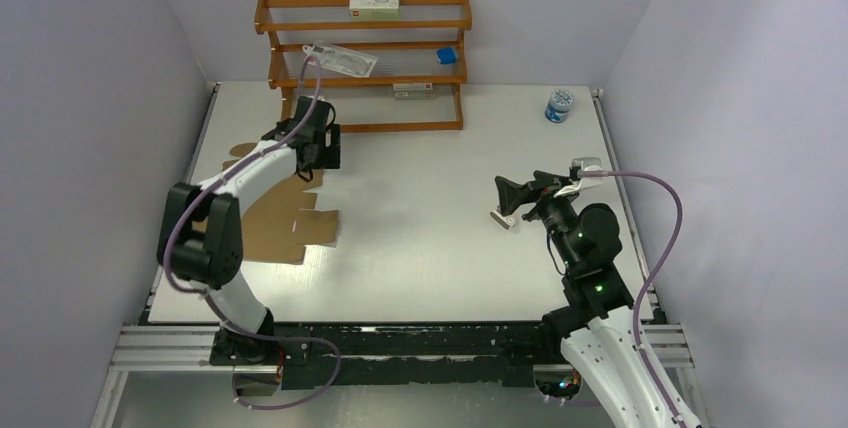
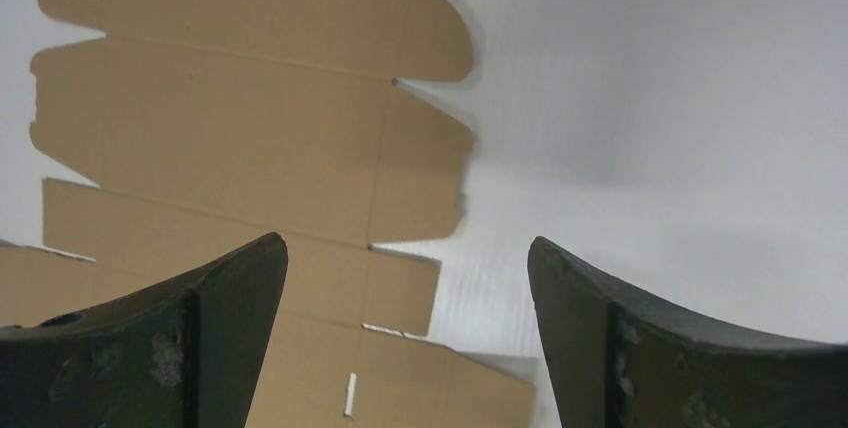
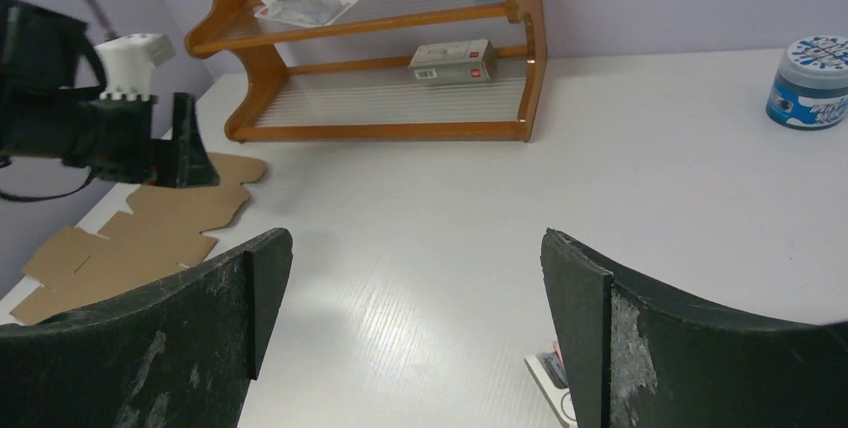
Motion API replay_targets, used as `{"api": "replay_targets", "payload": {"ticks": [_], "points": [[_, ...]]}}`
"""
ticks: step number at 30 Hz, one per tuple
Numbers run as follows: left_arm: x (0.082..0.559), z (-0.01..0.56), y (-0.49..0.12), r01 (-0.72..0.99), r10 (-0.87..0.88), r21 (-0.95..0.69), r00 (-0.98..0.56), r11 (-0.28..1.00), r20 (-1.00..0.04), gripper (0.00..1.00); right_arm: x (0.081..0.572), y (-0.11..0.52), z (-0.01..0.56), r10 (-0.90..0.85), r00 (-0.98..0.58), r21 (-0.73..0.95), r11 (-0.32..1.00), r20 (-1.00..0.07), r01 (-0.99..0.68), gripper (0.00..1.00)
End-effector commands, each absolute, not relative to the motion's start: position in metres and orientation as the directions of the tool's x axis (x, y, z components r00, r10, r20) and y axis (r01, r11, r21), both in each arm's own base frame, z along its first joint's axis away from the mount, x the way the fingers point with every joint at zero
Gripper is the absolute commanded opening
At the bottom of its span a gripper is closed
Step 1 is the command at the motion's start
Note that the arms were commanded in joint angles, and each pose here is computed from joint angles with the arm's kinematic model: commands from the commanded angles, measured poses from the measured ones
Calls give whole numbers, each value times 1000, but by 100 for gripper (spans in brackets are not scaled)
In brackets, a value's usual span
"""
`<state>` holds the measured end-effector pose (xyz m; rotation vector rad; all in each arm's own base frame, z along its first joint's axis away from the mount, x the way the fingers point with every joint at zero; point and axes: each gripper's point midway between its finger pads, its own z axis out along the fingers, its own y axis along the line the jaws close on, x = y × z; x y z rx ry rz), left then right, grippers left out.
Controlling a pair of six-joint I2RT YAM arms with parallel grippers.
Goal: Fold the paper box
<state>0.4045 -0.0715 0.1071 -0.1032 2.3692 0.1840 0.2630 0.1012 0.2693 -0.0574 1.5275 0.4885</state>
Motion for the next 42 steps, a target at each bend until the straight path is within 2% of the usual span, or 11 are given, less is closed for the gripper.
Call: {"api": "replay_targets", "payload": {"ticks": [1,8,15,19,28,32,36,42], "points": [[418,99,-66,-49,134,272,-778,961,-614,94,264,103,275,282,-7,266,895,-959,-357,100],[430,61,-64,18,253,436,-836,900,-487,85,264,102,273,277,-12,263,898,-961,-353,100],[440,56,-73,55,349,553,-826,831,-443,72,265,104,271,270,-21,259,897,-963,-358,100],[437,46,-71,99,405,620,-834,779,-375,66,266,104,269,267,-28,259,899,-963,-353,100],[432,31,-64,126,438,684,-846,718,-304,58,266,105,268,265,-32,258,897,-964,-359,100],[430,22,-65,149,456,702,-847,696,-272,52,266,105,269,265,-32,259,897,-964,-359,100],[426,18,-68,172,481,721,-842,671,-246,40,265,105,269,267,-26,258,896,-963,-361,100],[417,21,-84,212,535,743,-815,635,-225,16,263,104,272,271,-17,258,895,-962,-363,100]]}}
